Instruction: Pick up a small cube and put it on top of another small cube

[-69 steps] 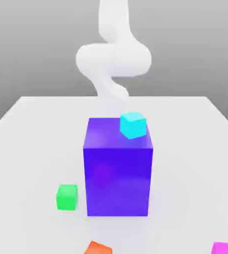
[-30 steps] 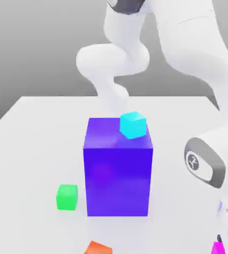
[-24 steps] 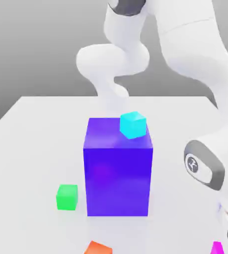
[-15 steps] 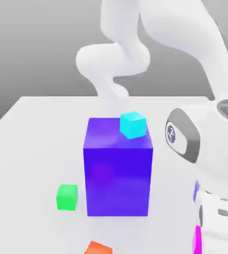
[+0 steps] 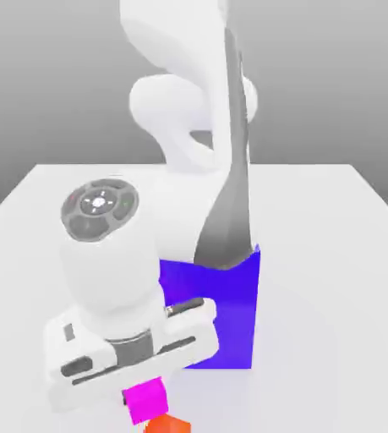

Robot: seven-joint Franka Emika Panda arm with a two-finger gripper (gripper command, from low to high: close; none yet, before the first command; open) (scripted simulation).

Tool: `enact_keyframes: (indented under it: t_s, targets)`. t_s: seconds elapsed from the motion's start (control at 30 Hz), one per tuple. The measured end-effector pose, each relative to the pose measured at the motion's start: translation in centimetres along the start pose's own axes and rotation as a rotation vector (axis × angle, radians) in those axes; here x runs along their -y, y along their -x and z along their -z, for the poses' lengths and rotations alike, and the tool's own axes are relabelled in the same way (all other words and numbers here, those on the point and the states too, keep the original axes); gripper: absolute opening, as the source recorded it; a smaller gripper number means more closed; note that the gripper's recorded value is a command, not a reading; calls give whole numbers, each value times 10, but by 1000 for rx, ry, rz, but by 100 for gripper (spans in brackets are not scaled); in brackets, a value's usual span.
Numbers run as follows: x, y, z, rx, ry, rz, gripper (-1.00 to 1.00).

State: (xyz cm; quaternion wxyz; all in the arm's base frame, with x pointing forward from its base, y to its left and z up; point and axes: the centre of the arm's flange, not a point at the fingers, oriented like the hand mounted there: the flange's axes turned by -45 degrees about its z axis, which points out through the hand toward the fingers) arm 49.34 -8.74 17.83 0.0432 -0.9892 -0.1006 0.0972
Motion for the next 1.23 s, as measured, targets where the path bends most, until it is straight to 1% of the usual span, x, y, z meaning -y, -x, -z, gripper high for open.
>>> enact_keyframes:
  t_s: [0.2,0.37,0.47,0.57,0.8,0.83,0.93,1.13,1.17,1.23]
  targets:
    - [-15,49,-20,49,-2,-333,-100]
    - [-23,88,-19,42,11,-609,-100]
    - [-27,109,-12,13,16,-771,-100]
    - [-28,130,-1,-33,12,-928,-100]
    - [-21,171,32,-195,-52,-1261,-100]
    - [-16,173,33,-209,-49,-1283,-100]
    - [-8,173,25,-228,-33,-1306,-100]
    - [-9,164,-20,-230,-31,-1302,-100]
    - [-11,163,-27,-229,-32,-1305,100]
    - [-11,163,-27,-229,-32,-1305,100]
